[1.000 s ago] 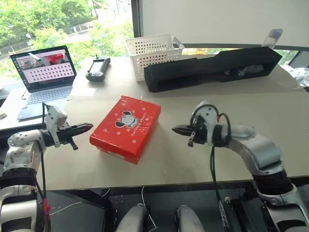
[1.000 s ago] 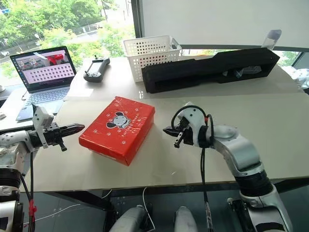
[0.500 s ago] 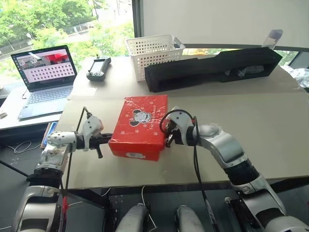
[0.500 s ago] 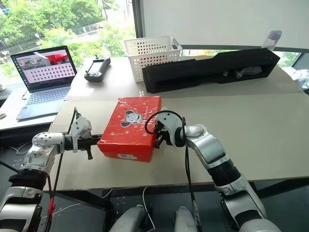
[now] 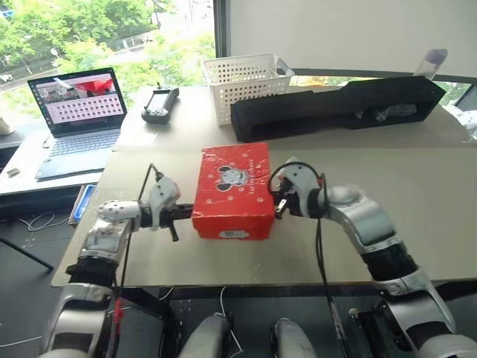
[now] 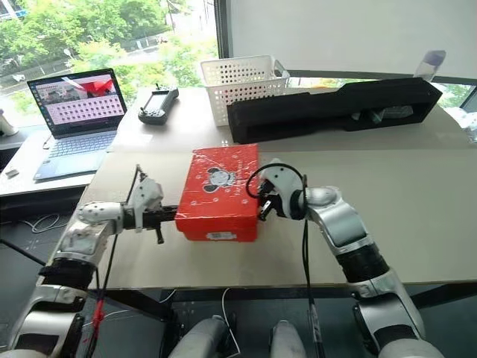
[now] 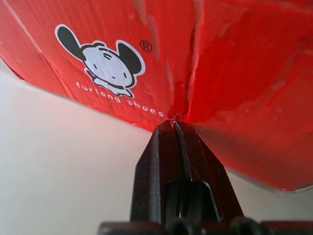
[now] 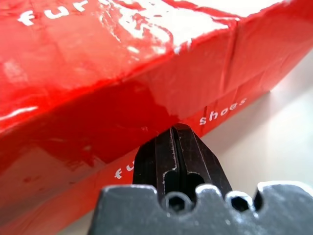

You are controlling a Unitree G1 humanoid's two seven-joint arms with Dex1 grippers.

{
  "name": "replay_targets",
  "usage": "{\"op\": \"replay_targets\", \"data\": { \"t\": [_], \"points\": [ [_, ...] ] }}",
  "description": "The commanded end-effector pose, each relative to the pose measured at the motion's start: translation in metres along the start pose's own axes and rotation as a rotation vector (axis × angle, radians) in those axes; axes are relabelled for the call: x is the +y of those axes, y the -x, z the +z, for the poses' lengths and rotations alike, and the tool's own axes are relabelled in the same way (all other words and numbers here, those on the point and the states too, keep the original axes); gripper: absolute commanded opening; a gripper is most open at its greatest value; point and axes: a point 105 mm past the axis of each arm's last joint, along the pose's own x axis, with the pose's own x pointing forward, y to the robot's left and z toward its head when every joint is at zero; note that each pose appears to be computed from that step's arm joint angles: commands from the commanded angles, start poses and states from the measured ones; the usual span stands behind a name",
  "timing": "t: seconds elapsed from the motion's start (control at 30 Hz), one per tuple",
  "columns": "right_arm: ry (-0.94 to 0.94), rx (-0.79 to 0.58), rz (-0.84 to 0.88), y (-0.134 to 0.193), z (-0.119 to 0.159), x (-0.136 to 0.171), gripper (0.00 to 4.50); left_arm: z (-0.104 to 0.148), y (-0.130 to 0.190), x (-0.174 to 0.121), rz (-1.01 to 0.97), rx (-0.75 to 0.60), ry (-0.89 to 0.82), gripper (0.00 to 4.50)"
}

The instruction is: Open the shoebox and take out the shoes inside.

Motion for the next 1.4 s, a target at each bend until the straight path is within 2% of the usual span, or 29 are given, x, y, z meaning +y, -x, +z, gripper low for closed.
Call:
{"op": "replay_targets", "data": {
  "t": [0.03, 0.27, 0.5, 0.8, 1.17, 1.4],
  "points": [
    [0.021, -0.014, -0.01, 0.01, 0.001, -0.001, 0.0, 0.034, -0.039, -0.021, -0.132, -0.104, -0.113, 0.06],
    [-0.018, 0.022, -0.141, 0.034, -0.019, -0.027, 0.0, 0.043, -0.08, -0.037, -0.205, -0.147, -0.109, 0.06],
    [-0.039, -0.017, -0.244, 0.033, -0.014, -0.047, 0.0, 0.053, -0.098, -0.061, -0.267, -0.185, -0.118, 0.06],
    [-0.02, -0.024, -0.183, 0.016, -0.007, -0.037, 0.0, 0.046, -0.087, -0.056, -0.232, -0.169, -0.111, 0.06],
    [0.005, 0.082, -0.113, 0.015, -0.031, -0.018, 0.0, 0.042, -0.067, -0.02, -0.123, -0.114, -0.122, 0.06],
    [-0.002, 0.113, -0.238, 0.028, -0.045, -0.048, 0.0, 0.048, -0.055, -0.011, -0.102, -0.117, -0.132, 0.06]
  ]
}}
